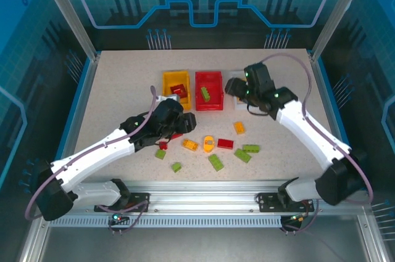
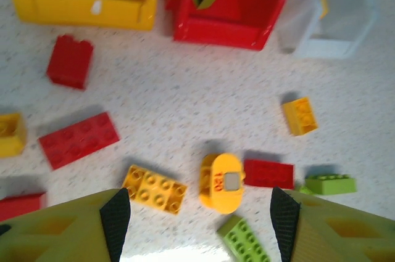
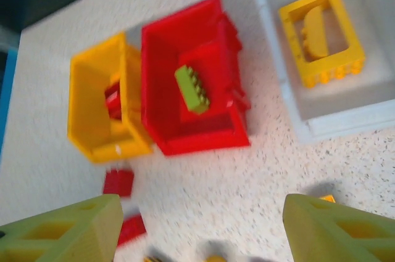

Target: Sort the legos into containers by color

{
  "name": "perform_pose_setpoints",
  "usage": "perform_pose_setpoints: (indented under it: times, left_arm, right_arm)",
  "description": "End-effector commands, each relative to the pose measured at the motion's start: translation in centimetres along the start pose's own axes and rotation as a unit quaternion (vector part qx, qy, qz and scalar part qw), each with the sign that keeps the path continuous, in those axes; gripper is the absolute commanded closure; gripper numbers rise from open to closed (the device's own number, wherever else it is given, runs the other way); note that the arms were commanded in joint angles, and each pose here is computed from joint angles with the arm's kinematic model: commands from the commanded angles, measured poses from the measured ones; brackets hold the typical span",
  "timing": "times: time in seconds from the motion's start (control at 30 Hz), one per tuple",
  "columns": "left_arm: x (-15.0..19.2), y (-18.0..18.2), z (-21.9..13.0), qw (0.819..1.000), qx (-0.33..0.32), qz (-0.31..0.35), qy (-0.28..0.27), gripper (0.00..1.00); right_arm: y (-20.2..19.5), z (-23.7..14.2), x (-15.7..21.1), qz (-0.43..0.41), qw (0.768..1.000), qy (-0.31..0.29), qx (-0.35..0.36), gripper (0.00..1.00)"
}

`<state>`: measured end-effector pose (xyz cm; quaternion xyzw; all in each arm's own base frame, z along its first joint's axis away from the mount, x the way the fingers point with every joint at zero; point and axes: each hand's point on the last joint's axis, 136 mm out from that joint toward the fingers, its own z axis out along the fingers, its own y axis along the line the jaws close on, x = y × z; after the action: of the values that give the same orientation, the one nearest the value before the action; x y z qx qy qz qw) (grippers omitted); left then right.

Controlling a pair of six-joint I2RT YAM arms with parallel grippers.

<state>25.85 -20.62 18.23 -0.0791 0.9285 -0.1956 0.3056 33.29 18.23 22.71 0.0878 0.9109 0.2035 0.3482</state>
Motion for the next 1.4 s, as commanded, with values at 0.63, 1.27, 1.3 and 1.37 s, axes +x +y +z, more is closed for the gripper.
perform_pose_setpoints:
  times: [0.63,1.27,1.3,1.37]
  left_arm:
    - [10.0,14.0,4.0,0.966,-0.210,0.013,0.150,0.26]
    - [12.5,14.2,7.1,0.961,-0.188,0.014,0.204,0.51]
    - [12.7,14.3,7.1,0.961,-0.188,0.010,0.203,0.55]
    - [12.7,14.5,7.2,0.962,-0.189,0.007,0.199,0.60]
  right_arm:
    - [7.2,-2.2,21.9,-0.250,0.942,0.144,-0.171,0.26]
    - [6.7,-1.8,21.5,-0.233,0.951,0.134,-0.151,0.26]
    - [6.7,-1.8,21.3,-0.230,0.952,0.131,-0.152,0.26]
    - [6.6,-1.9,21.3,-0.228,0.953,0.127,-0.154,0.26]
